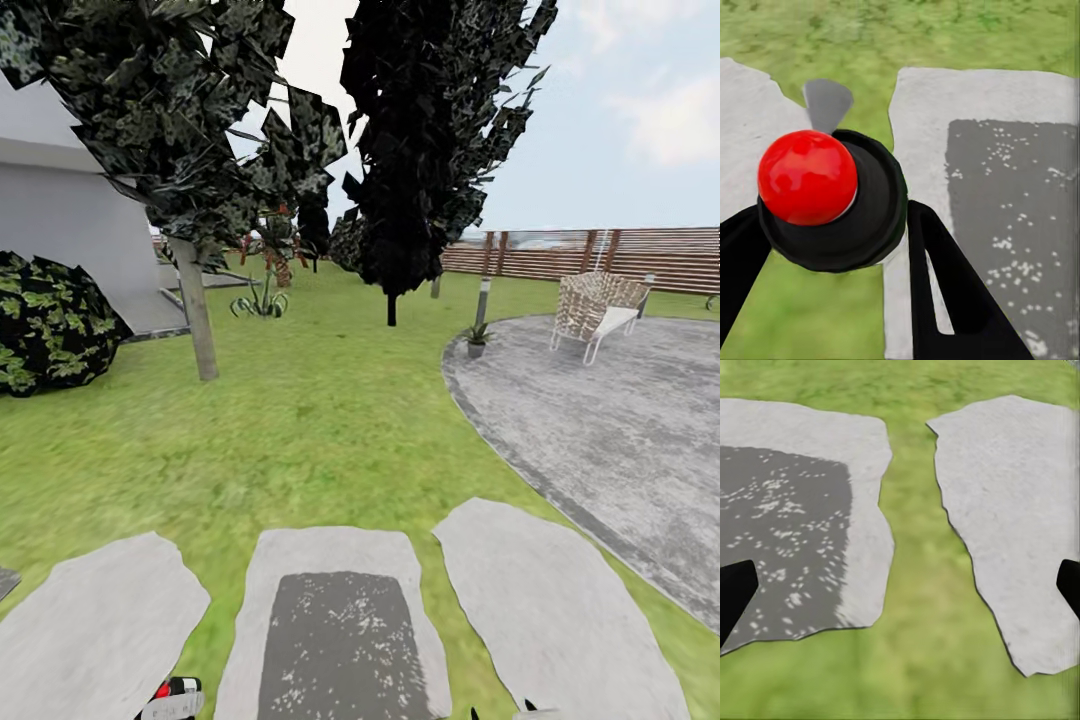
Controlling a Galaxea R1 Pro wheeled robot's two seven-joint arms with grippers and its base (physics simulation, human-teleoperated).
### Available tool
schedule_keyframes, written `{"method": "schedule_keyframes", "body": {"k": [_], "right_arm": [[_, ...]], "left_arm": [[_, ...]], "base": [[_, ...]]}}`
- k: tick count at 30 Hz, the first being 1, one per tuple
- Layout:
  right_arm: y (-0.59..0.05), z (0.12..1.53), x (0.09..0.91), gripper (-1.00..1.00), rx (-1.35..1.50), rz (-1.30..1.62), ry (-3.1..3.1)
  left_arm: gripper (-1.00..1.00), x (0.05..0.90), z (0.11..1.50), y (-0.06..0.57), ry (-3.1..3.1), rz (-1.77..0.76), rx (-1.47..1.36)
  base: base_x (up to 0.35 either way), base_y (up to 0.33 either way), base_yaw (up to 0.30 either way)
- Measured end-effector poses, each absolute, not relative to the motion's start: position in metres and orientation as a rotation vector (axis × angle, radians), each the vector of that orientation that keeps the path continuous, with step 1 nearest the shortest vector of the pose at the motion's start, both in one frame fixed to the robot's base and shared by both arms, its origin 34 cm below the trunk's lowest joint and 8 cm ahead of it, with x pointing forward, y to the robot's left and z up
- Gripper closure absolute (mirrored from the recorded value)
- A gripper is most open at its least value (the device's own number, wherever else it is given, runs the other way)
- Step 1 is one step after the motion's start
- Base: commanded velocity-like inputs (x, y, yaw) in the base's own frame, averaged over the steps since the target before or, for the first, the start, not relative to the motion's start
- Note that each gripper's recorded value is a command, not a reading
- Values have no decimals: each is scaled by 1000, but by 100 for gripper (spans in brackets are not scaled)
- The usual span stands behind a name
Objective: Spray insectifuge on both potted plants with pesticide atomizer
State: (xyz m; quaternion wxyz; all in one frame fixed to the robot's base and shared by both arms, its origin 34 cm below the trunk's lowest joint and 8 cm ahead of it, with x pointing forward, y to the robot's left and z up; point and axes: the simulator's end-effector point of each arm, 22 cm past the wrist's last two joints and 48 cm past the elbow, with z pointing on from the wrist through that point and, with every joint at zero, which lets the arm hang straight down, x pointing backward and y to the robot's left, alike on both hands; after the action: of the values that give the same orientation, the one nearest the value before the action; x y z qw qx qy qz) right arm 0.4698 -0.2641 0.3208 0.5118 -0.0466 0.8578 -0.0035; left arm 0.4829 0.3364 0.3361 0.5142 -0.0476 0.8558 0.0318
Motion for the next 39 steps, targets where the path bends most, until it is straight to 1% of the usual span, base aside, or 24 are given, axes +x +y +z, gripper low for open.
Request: {"method": "schedule_keyframes", "body": {"k": [11, 14, 39], "right_arm": [[-264, 321, 470, -100, -112, -9, 2064], [-265, 321, 470, -100, -112, -9, 2064], [-266, 321, 470, -100, -109, -11, 2064]], "left_arm": [[100, 483, 336, 336, 2057, 76, -115], [100, 483, 336, 337, 2057, 76, -117], [100, 483, 336, 338, 2057, 78, -119]], "base": [[281, -167, -255], [283, -167, -141], [300, -165, -8]]}}
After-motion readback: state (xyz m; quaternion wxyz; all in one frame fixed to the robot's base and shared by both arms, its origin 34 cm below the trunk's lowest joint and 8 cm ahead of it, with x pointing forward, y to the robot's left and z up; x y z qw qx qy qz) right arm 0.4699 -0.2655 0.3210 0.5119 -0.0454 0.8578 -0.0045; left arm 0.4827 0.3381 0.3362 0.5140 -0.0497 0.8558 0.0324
